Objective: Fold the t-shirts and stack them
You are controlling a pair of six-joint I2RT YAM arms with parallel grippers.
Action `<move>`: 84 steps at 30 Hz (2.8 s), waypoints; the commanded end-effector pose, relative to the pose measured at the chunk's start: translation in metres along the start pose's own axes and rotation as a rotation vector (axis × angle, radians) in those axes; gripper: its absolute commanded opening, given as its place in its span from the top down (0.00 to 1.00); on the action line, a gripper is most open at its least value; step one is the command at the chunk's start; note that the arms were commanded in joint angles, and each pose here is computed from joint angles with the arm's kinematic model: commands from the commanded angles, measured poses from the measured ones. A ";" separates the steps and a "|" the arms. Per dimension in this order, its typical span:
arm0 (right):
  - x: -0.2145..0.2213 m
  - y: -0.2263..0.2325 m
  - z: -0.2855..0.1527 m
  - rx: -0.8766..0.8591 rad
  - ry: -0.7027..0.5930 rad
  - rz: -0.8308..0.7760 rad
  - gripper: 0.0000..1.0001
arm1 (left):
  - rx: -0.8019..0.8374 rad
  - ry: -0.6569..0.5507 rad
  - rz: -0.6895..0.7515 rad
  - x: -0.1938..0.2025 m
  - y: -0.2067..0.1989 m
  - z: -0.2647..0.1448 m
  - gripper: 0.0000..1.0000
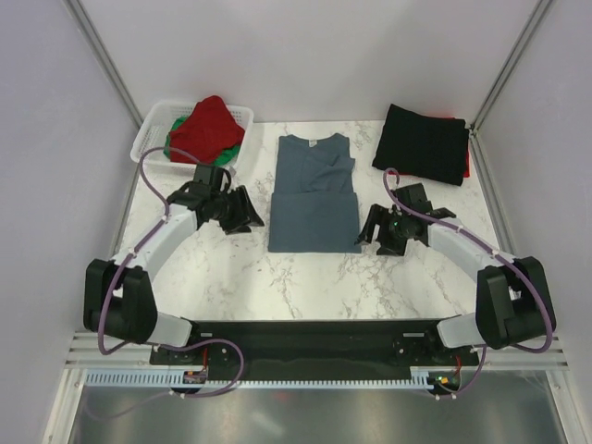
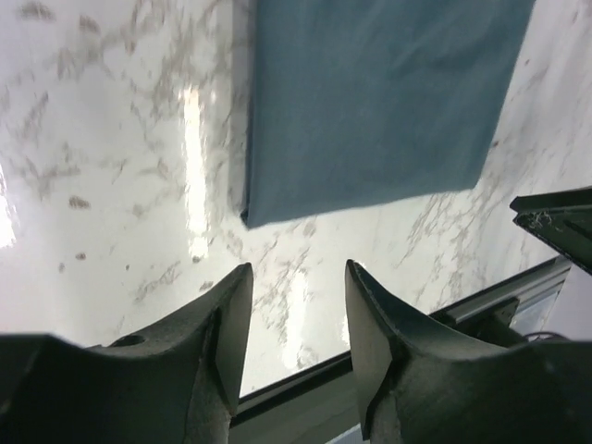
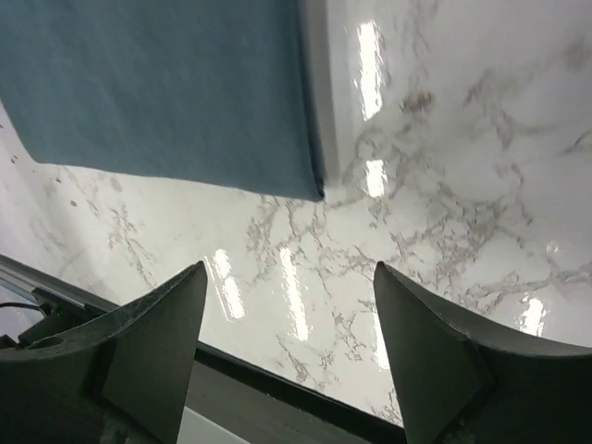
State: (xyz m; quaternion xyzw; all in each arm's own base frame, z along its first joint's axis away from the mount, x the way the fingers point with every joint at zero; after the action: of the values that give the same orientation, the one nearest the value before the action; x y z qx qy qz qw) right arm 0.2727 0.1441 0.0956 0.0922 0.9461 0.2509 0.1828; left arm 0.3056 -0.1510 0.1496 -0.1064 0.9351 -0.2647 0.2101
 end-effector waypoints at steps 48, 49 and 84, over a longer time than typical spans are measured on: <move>0.044 -0.037 0.080 -0.119 0.047 -0.018 0.93 | 0.183 -0.015 -0.093 0.081 0.052 0.089 0.73; 0.043 -0.036 0.080 -0.125 0.041 -0.021 0.95 | 0.185 -0.016 -0.090 0.080 0.050 0.090 0.76; 0.095 0.004 -0.066 -0.188 -0.024 0.052 1.00 | 0.225 -0.067 -0.128 0.156 0.016 -0.037 0.98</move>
State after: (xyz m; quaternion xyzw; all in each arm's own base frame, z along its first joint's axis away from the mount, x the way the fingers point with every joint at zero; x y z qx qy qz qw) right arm 0.1935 0.1523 0.1153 0.0750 0.8984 0.3596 0.2409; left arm 0.1727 -0.1834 0.1296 -0.0966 0.8649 -0.4075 0.2768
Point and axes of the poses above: each gripper's point midway between its finger pads, its own z axis out along the fingers, its own y axis along the line the jaws close on, x = y × z, the point moved 2 cm from there along -z, back along the fingers, and after that the axes turned 2 degrees about -z, right-handed, at the moved point
